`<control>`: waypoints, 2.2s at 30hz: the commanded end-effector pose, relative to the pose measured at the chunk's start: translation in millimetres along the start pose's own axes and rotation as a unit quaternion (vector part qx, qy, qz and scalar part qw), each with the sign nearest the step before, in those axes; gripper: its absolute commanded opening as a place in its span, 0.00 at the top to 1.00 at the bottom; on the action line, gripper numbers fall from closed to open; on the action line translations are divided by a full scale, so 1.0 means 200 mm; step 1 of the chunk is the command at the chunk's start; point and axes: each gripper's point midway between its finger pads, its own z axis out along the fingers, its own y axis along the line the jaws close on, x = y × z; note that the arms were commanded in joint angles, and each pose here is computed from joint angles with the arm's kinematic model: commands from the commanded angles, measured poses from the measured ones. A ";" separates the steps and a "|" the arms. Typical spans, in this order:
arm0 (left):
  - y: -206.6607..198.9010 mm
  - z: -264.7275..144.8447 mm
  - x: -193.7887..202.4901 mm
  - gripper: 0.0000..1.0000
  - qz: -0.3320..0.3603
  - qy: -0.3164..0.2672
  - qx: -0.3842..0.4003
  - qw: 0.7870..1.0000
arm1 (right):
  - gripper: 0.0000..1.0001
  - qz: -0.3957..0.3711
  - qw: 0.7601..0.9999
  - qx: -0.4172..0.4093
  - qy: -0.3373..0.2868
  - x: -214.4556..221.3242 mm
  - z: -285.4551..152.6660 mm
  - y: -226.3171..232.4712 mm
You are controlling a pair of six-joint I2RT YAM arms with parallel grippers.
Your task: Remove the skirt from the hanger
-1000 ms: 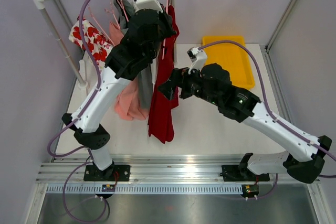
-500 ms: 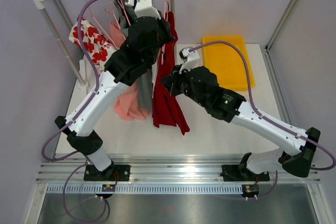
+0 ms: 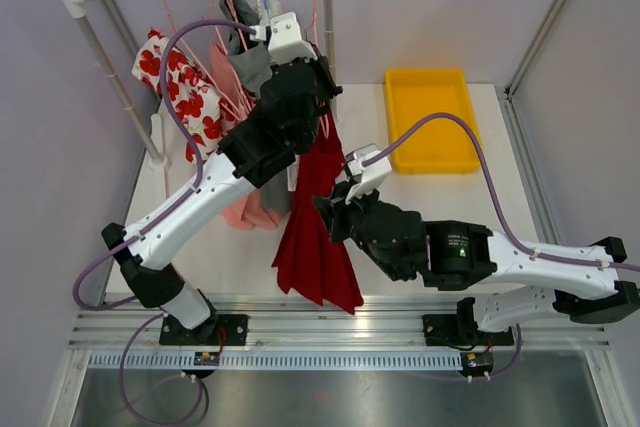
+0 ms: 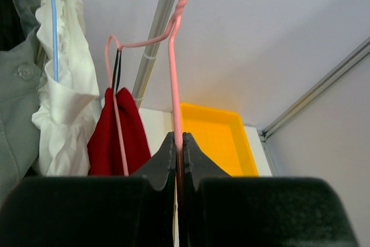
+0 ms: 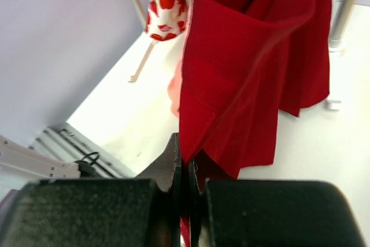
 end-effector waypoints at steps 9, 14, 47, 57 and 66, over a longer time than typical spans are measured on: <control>0.03 -0.21 -0.70 1.00 -0.033 -0.073 0.045 0.996 | 1.00 0.000 0.999 0.050 -0.015 0.18 -0.09 -0.01; 0.11 -0.51 -0.36 1.00 -0.071 0.077 0.116 0.988 | 1.00 -0.010 0.997 0.073 -0.028 0.07 0.06 -0.17; 0.06 -1.36 -0.29 1.00 -0.114 0.295 0.306 0.898 | 1.00 -0.045 0.877 0.437 -0.195 -1.46 0.06 -1.78; 0.22 -1.13 -0.19 1.00 -0.056 0.235 0.194 0.951 | 1.00 -0.036 0.893 0.399 -0.205 -1.47 0.41 -2.09; 0.11 -0.71 -0.27 1.00 0.021 0.147 0.107 0.983 | 0.01 0.053 0.935 0.351 0.019 -0.54 0.83 -2.30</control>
